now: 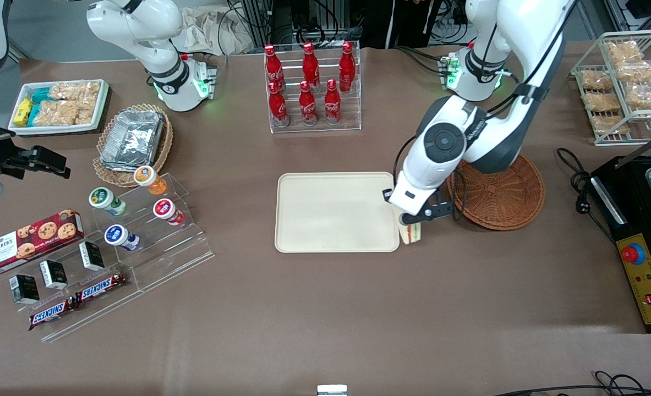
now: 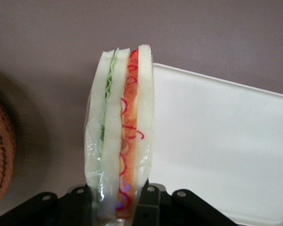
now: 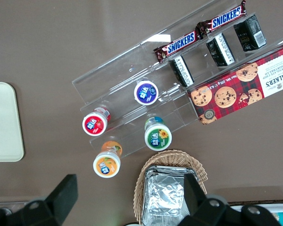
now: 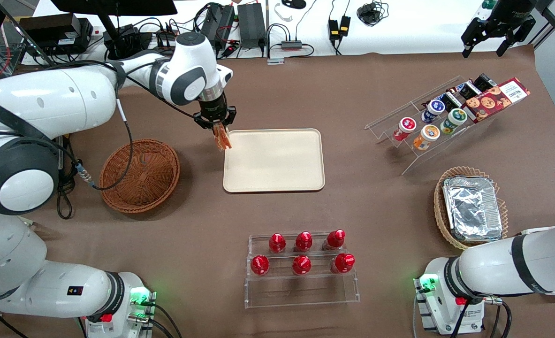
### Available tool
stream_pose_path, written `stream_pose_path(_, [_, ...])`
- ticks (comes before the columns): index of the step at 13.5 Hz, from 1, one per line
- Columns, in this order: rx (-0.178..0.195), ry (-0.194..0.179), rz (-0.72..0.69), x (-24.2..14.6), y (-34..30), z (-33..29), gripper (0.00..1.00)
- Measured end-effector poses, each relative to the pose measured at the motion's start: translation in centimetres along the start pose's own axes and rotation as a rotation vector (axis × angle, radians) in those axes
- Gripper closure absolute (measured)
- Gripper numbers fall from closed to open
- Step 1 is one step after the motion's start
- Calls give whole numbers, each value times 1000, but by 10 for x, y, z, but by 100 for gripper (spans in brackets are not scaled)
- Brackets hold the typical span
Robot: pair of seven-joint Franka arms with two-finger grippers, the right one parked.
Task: Place sandwich from basket to tray
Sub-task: 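Lift the sandwich and carry it toward the white tray, then lower the held sandwich onto the white tray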
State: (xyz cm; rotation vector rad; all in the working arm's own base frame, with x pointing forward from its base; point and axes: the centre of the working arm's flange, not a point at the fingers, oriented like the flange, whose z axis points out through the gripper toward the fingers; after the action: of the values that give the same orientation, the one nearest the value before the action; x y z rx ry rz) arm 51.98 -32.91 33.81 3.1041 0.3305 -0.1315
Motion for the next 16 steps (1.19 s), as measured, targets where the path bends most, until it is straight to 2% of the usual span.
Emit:
stream_pose_path(2, [19, 3, 35, -7, 11, 16, 65])
stream_pose_path(6, [31, 3, 87, -17, 28, 45, 65])
stream_pose_path(10, [22, -1, 119, -18, 37, 77, 65])
stream_pose_path(16, [44, -35, 165, -36, 50, 108, 64])
